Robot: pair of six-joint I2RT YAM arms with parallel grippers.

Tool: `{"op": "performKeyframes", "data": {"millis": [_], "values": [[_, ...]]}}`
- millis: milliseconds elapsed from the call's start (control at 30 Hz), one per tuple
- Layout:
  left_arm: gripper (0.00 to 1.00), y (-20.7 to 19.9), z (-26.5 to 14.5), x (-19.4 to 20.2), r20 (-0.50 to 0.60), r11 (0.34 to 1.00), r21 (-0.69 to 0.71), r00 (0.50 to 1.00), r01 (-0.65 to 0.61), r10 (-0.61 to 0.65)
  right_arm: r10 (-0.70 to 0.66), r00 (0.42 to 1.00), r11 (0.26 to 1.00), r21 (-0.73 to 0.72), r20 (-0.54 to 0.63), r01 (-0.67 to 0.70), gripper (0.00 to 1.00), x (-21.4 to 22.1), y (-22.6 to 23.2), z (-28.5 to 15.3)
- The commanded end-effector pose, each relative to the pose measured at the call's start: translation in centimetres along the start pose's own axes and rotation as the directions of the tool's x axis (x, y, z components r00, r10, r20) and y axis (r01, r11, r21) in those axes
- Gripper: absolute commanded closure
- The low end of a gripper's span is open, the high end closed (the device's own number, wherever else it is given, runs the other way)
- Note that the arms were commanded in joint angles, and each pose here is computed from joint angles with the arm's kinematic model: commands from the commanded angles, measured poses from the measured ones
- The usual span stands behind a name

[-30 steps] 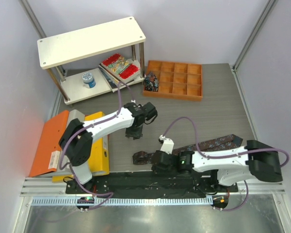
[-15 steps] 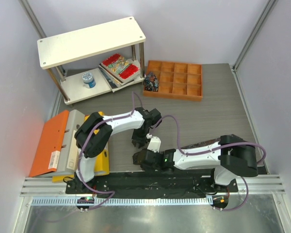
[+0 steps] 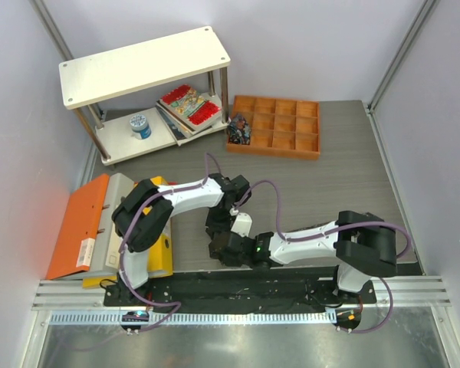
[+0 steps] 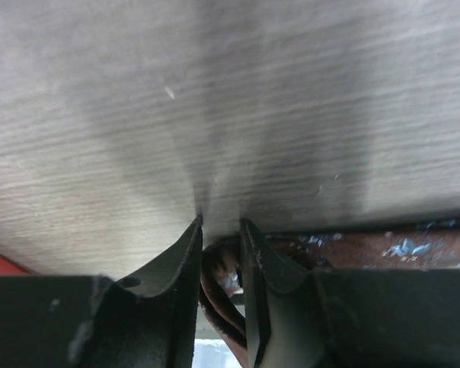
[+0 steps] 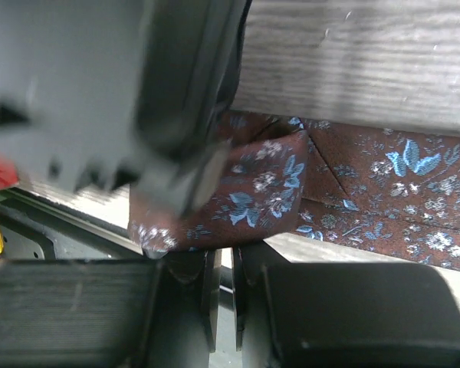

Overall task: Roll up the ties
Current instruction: Roll the tie at the center of the board.

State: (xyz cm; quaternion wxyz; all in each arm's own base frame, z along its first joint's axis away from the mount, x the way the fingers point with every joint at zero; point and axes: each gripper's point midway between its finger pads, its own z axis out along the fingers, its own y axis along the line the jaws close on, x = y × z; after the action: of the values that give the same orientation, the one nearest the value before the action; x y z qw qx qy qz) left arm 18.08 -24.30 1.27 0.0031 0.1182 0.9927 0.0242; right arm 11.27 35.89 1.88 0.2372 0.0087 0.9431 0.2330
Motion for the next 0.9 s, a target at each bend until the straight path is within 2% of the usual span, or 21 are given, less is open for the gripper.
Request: {"op": "performKeyframes", "data": {"millis": [0,333,533,633,833,867], "values": [[0.72,-0.6,0.0,1.8,-0.053,0.998,0.063,0.998,0.018,-0.015,-0.012,0.999,0.999,0.033,0.031,0.011,0.85,-1.3,-0.9,0.9],[0.66,-1.0,-0.4,3.4,-0.092,0.992,0.119,0.995,0.039,-0.028,-0.024,0.999,0.999,0.037,0.035,0.022,0.86,-1.9,-0.7,1.7],[0.62,-1.2,0.1,3.8,-0.125,0.991,0.127,0.992,0.036,-0.020,-0.033,0.998,0.999,0.012,0.055,0.032,0.86,-2.6,-0.2,0.8],[0.58,0.0,0.1,2.8,-0.097,0.998,0.053,0.995,0.036,-0.031,-0.036,0.998,0.999,-0.009,0.043,0.036,0.85,-2.5,0.0,-0.2],[0.45,0.8,-1.2,0.0,-0.043,0.997,0.026,0.997,0.070,-0.069,-0.083,0.996,0.994,-0.069,0.025,0.085,0.83,-2.5,1.7,-3.0],[0.44,1.4,-1.2,-0.5,-0.030,0.998,-0.011,0.997,0.069,-0.069,-0.089,0.996,0.992,-0.093,0.026,0.091,0.81,-2.7,2.3,-3.9]]}}
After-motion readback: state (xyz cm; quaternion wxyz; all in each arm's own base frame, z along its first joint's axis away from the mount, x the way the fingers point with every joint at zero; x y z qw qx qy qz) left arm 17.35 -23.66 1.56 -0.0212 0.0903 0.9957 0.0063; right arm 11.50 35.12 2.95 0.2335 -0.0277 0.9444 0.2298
